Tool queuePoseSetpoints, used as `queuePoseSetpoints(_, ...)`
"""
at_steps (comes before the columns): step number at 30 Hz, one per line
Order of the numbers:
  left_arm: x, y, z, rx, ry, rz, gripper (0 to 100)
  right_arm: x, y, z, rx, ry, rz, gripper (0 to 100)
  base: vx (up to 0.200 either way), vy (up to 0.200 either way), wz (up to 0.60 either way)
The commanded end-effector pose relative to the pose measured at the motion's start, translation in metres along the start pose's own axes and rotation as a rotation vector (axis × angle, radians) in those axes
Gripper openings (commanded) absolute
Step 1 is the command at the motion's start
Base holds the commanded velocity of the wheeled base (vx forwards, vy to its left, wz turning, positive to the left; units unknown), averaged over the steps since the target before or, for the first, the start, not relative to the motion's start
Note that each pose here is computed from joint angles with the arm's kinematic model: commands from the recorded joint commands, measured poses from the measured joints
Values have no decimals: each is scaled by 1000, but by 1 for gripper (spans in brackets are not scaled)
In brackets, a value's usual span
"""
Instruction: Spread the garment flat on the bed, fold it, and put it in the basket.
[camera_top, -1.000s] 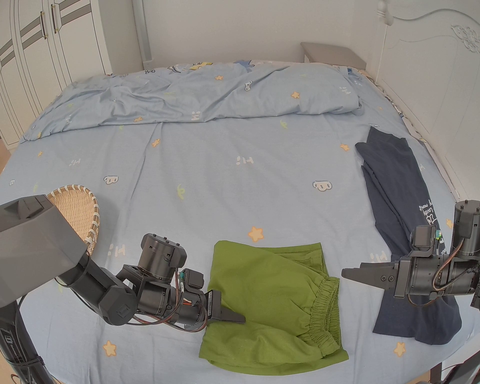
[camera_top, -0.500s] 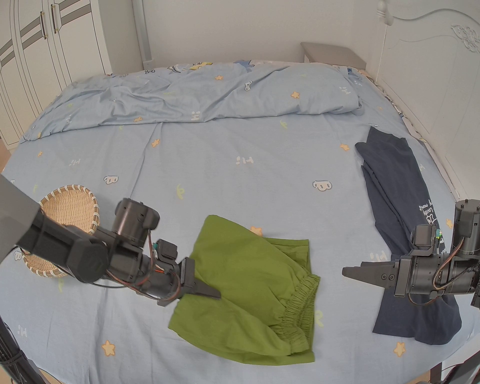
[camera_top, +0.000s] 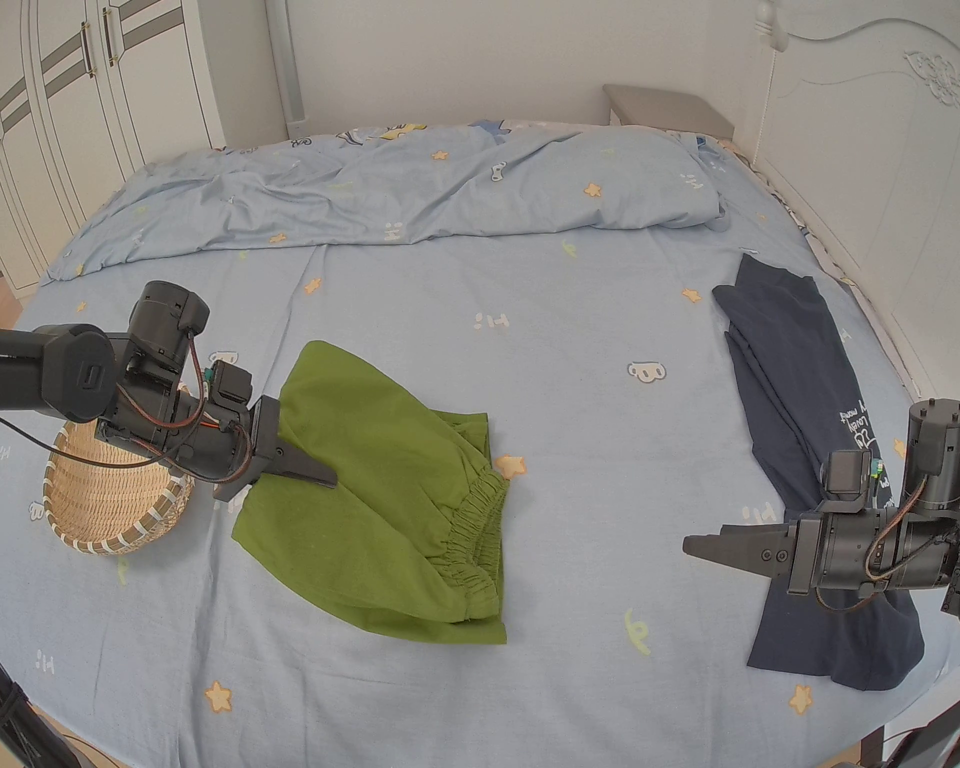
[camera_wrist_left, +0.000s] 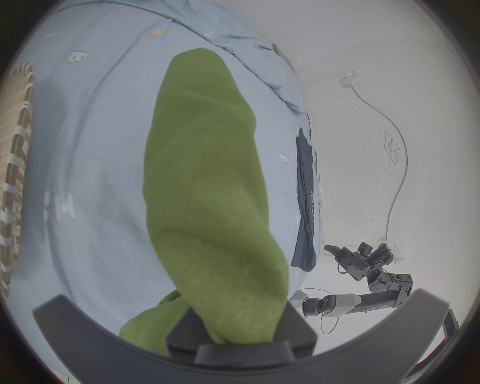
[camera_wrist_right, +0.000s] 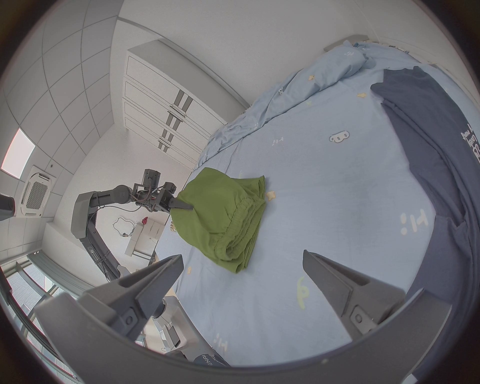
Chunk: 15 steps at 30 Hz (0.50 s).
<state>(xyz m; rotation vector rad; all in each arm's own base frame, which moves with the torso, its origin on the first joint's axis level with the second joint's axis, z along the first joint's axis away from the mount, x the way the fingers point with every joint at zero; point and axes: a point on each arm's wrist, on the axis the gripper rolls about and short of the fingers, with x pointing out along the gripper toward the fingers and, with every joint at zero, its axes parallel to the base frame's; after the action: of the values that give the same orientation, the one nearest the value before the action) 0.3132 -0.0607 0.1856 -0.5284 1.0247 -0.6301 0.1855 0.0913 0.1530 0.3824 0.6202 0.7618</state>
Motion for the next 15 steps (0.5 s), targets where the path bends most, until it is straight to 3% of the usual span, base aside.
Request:
queuePoseSetpoints(1,-9,-6,2,13,-25,-3,0,1,0,0,0,1,0,100,0,200,0)
queuePoseSetpoints(15,-14,-22,-6,40,-9,-18,0,2,-2,1,3,0,-4,100,0,200,0)
